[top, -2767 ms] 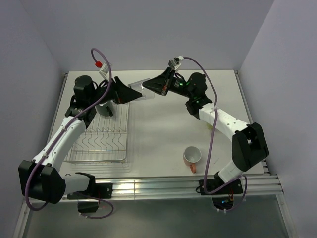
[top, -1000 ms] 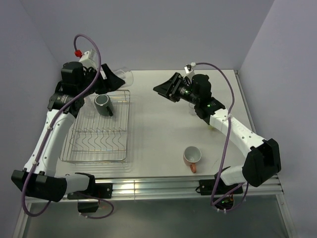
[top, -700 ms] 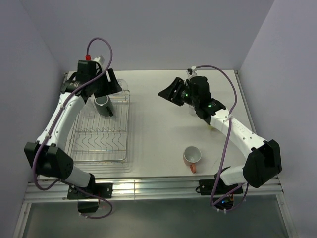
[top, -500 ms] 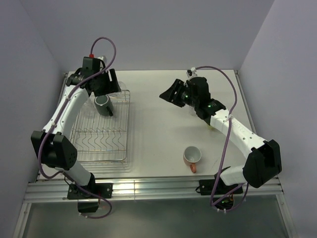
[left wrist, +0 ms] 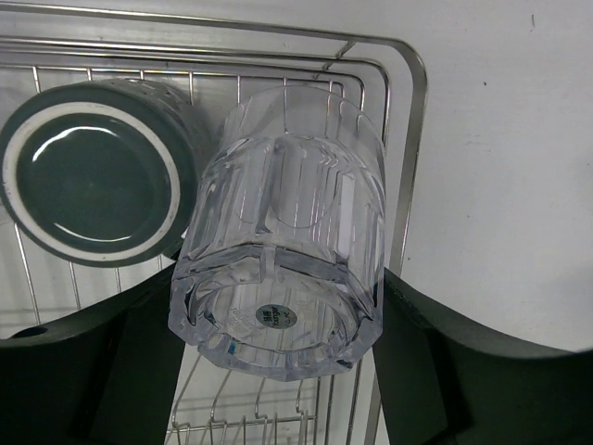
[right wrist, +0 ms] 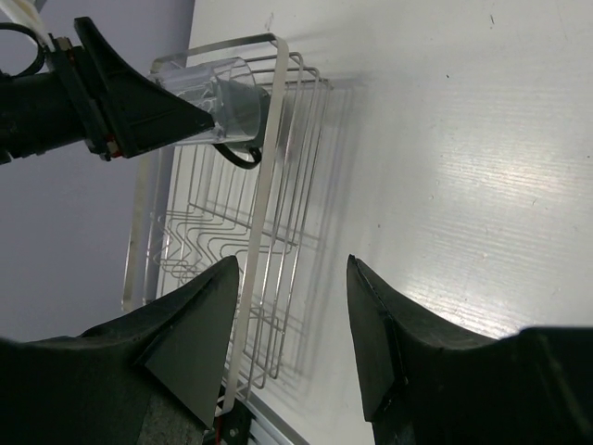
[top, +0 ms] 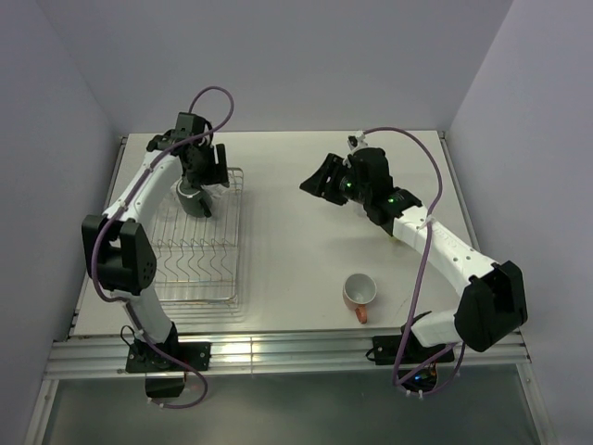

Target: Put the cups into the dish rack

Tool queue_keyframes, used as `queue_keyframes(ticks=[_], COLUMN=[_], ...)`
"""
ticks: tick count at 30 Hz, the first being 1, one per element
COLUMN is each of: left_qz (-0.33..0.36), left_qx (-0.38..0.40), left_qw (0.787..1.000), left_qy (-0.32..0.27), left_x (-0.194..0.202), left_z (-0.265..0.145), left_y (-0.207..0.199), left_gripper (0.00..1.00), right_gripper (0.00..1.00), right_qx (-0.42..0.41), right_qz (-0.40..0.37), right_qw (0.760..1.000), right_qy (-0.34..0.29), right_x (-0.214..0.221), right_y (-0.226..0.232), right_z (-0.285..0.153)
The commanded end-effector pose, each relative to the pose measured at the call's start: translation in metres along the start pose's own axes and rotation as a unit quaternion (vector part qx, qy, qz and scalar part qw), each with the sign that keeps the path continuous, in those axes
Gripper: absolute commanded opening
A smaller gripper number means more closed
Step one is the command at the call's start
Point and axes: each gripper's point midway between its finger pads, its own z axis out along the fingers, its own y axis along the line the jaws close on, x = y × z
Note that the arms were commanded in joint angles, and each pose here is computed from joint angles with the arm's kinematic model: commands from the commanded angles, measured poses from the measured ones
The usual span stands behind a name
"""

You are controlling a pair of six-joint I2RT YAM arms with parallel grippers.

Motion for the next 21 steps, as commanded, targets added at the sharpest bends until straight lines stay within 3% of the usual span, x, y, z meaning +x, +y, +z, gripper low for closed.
queue_keyframes(ticks=[1, 9, 16, 21], left_qz=[0.014, 0.022, 0.030, 0.034], left_qx=[0.002, -0.040, -0.068, -0.072], left_qw=[1.000, 0.999, 0.997, 0.996], left_qy=[-0.019, 0.008, 0.020, 0.030], left_x=[-0.014, -0.008, -0.001, 0.002], left_z=[-0.002, 0.021, 0.031, 0.034], left_y=[-0.008, -0.005, 0.001, 0.003], left_gripper=[0.00, 0.00, 0.05, 0.15], right_gripper=[0.58, 0.58, 0.59, 0.58], right_qx=[-0.016, -0.019, -0.017, -0.019], right_qz=[-0.015, -0.015, -0.019, -0.018], right_qw=[0.999, 0.999, 1.000, 1.000], right_qy=[-0.027, -0.021, -0.018, -0.013], right_x=[-0.012, -0.009, -0.007, -0.006], right_y=[0.010, 0.009, 0.007, 0.007], right_z=[-0.012, -0.009, -0.010, -0.008])
